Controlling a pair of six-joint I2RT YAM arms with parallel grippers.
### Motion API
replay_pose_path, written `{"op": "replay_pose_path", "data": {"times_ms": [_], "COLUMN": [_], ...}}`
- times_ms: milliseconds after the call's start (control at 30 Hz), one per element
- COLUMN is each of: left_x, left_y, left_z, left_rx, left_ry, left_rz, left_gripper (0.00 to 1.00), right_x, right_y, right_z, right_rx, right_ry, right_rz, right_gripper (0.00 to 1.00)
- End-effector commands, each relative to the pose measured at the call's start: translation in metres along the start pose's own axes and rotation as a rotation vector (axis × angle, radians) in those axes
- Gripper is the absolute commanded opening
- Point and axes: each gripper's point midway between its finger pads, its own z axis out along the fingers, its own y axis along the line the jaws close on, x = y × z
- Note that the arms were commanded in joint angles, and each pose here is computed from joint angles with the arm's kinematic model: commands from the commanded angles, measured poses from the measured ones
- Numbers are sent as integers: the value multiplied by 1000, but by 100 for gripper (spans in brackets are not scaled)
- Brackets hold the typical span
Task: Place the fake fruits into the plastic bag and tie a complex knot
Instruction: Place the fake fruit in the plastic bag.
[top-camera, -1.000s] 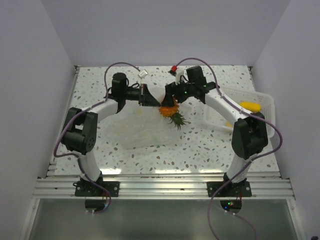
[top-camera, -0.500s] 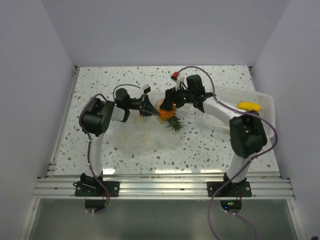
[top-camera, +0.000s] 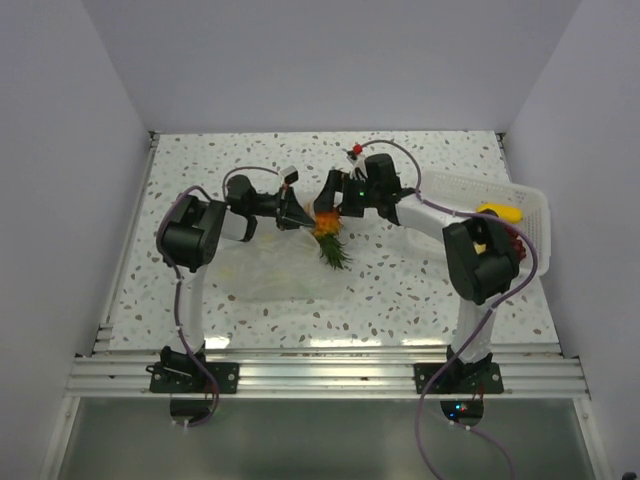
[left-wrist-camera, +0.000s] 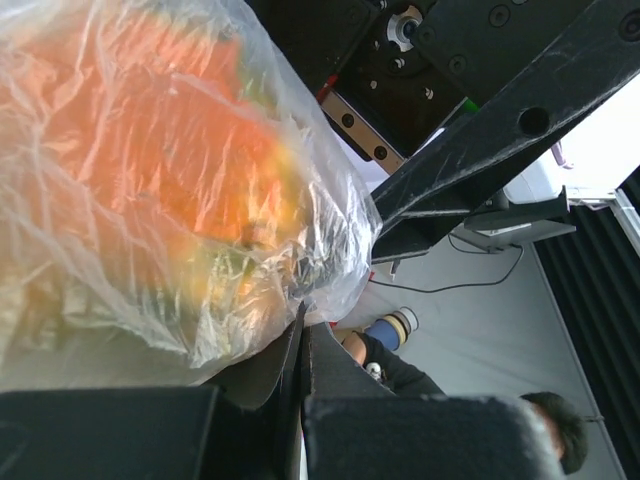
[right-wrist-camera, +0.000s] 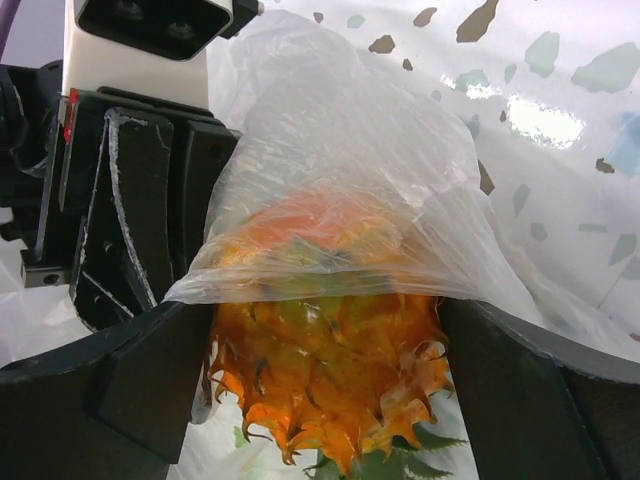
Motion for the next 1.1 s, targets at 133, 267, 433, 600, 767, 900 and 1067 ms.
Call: {"op": "replay_pose_path", "data": {"times_ms": [133, 267, 433, 600, 767, 900, 1067], "left_x": [21, 20, 20, 13, 8, 11, 23], "left_y": [-46, -44, -40, -44, -60, -61, -50], "left_z": [-14, -15, -18, -24, -30, -35, -30], "left_rx": [50, 45, 21, -49, -97, -103, -86], "left_ry": [36, 39, 77, 159, 177, 166, 162], "left_rz": [673, 668, 654, 606, 536, 498, 412], "left_gripper": [0, 0, 0, 0, 0, 0, 3], "right_x": [-33, -16, -7, 19, 30, 26, 25], "right_y": [39, 45, 48, 17, 12, 10, 21], "right_z": [-55, -72, -102, -131, -135, -134, -132], "right_rx": [-49, -73, -100, 14, 18, 34, -19], "right_ry": [-21, 50, 85, 144, 157, 153, 152], "right_rz": [-76, -134, -259, -402, -395, -381, -363], "right_gripper": [99, 99, 98, 83, 83, 86, 87]}}
